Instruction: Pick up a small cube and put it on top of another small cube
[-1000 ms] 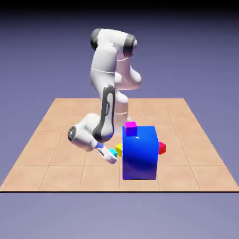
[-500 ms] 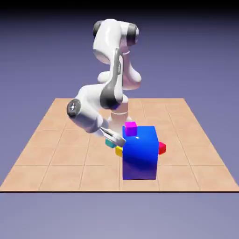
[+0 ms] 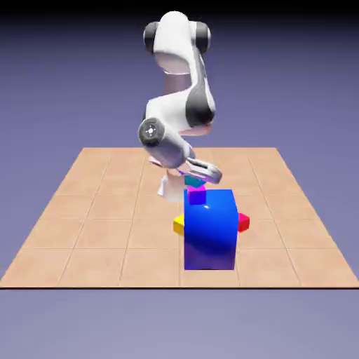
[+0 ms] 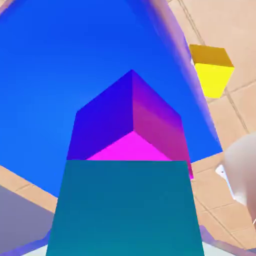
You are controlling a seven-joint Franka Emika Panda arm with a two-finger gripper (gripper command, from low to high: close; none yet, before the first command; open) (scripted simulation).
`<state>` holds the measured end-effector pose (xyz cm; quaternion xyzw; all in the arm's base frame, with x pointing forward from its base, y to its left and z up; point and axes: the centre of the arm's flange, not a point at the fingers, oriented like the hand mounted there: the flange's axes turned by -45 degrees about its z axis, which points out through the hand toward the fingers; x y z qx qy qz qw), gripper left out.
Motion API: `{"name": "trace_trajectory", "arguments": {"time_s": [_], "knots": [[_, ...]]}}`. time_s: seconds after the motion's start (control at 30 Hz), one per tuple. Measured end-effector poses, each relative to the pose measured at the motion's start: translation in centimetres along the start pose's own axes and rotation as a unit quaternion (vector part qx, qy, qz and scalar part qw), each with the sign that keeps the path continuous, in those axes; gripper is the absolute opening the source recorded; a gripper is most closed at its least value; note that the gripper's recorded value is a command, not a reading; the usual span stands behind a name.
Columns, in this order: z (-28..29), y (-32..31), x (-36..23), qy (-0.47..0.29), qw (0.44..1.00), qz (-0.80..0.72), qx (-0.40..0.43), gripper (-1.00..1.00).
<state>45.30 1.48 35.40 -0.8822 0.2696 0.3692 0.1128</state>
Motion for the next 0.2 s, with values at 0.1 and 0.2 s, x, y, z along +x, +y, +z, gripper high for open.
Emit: {"name": "trace_trajectory", "arguments": {"time_s": [0.1, 0.2], "knots": [[-2.7, 0.3, -0.3, 0.000, 1.000, 0.003, 0.004, 1.00], [-6.3, 0.4, -1.2, 0.000, 1.000, 0.003, 0.003, 1.00]]}}
